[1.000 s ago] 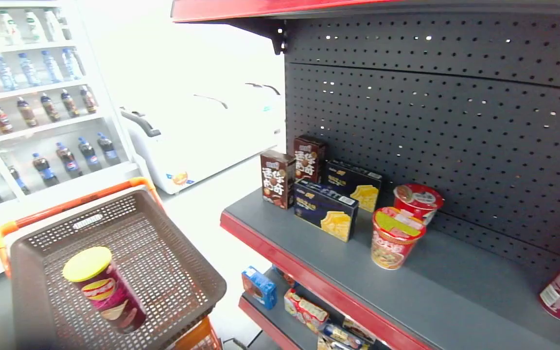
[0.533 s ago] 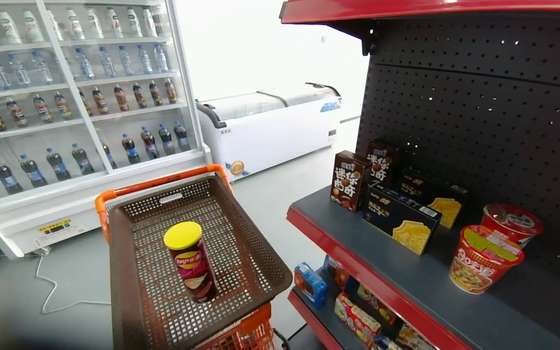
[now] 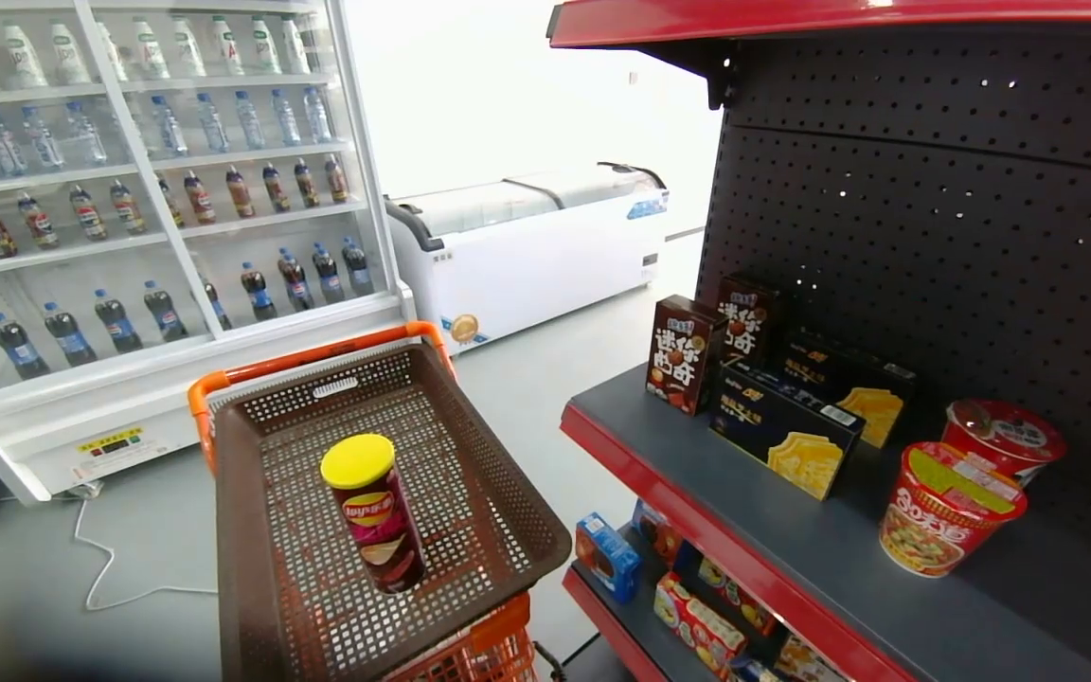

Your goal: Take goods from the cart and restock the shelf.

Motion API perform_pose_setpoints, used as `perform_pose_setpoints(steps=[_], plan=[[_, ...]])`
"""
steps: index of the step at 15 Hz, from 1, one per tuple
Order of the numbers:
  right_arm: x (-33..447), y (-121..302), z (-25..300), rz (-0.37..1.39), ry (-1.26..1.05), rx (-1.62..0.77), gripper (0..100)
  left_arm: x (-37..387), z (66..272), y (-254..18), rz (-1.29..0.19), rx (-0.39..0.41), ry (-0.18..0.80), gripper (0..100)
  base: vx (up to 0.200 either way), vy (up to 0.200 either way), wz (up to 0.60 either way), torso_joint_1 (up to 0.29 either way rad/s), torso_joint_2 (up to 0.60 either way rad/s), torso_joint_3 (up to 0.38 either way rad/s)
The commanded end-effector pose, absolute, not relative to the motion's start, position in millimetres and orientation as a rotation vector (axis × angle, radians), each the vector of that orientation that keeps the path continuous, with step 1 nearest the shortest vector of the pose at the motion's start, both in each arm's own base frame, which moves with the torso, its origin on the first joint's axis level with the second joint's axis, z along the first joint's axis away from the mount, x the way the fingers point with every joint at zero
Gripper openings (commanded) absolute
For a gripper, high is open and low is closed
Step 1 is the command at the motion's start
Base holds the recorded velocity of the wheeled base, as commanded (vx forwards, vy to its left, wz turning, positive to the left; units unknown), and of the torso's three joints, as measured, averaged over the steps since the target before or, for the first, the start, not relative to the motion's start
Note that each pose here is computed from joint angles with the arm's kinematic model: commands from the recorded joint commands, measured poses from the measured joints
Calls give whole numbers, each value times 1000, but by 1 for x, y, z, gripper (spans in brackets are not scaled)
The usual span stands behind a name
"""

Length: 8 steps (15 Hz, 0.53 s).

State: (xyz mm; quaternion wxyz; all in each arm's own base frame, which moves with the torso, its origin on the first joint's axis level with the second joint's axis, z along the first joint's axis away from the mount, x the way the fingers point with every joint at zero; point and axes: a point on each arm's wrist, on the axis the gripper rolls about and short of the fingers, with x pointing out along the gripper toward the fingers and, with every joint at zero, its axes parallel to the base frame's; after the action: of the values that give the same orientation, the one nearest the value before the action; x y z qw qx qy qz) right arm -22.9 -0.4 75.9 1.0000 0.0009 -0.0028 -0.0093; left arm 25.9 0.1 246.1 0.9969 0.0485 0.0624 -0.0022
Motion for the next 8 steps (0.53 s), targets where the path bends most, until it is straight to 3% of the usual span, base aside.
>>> perform_pose_setpoints(steps=[1,4,8], plan=[[-23,0,76,-18,-5,2,100,118,243,13,-137,42,426,100,0,0,0,0,0,0],[-23,0,76,-18,-5,2,100,136,204,31,-327,119,523,100,0,0,0,0,0,0],[-23,0,76,-18,-5,2,100,161,167,39,-405,123,634,100,0,0,0,0,0,0]])
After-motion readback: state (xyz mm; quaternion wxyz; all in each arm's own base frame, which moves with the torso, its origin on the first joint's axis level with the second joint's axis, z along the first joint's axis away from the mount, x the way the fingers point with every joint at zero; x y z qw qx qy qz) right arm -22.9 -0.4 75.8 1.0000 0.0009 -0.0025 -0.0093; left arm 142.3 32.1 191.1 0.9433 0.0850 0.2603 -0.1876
